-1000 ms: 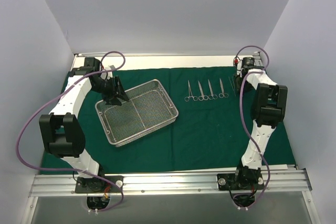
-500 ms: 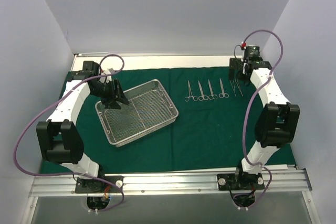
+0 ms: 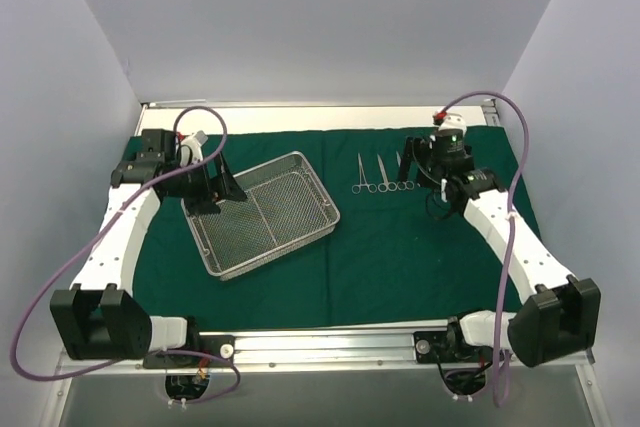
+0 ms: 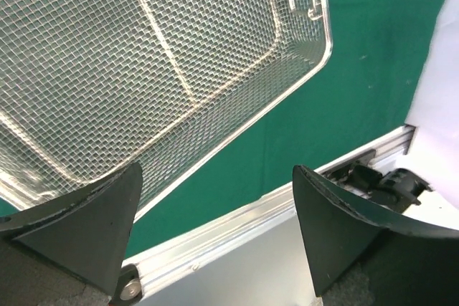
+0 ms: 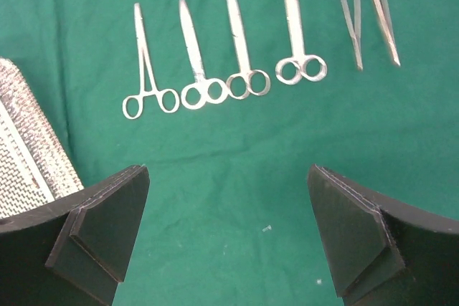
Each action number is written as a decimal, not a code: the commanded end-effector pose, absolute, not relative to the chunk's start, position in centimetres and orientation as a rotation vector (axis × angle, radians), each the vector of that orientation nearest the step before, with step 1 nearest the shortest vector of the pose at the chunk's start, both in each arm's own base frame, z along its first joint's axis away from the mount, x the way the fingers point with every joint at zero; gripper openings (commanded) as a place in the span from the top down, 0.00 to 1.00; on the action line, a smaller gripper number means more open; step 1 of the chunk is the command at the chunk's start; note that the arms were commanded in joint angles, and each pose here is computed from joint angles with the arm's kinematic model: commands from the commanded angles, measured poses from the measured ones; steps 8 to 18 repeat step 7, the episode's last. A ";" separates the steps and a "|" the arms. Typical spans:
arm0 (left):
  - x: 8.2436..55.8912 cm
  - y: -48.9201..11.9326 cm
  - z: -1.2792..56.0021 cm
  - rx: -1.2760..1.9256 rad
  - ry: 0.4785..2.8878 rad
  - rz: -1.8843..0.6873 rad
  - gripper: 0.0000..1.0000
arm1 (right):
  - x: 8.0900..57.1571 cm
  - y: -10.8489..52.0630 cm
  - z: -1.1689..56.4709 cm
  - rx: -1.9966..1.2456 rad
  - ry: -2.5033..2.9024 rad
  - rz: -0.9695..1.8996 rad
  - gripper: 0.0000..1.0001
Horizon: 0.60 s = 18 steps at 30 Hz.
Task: Open and lay out the surgical kit
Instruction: Reset both arms
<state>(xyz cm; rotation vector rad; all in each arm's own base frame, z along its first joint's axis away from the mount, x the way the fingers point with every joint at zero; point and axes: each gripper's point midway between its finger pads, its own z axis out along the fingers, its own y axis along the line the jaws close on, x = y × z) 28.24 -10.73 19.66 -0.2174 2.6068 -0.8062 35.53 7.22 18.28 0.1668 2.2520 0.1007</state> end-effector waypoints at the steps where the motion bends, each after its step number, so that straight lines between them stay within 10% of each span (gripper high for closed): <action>1: 27.8 -12.0 19.4 -0.236 2.532 -0.928 0.06 | 35.1 5.7 20.9 0.319 2.097 0.082 0.00; 18: 28.3 -15.2 19.6 -0.263 2.352 -1.216 0.06 | 32.6 6.8 19.5 0.277 2.057 0.208 0.00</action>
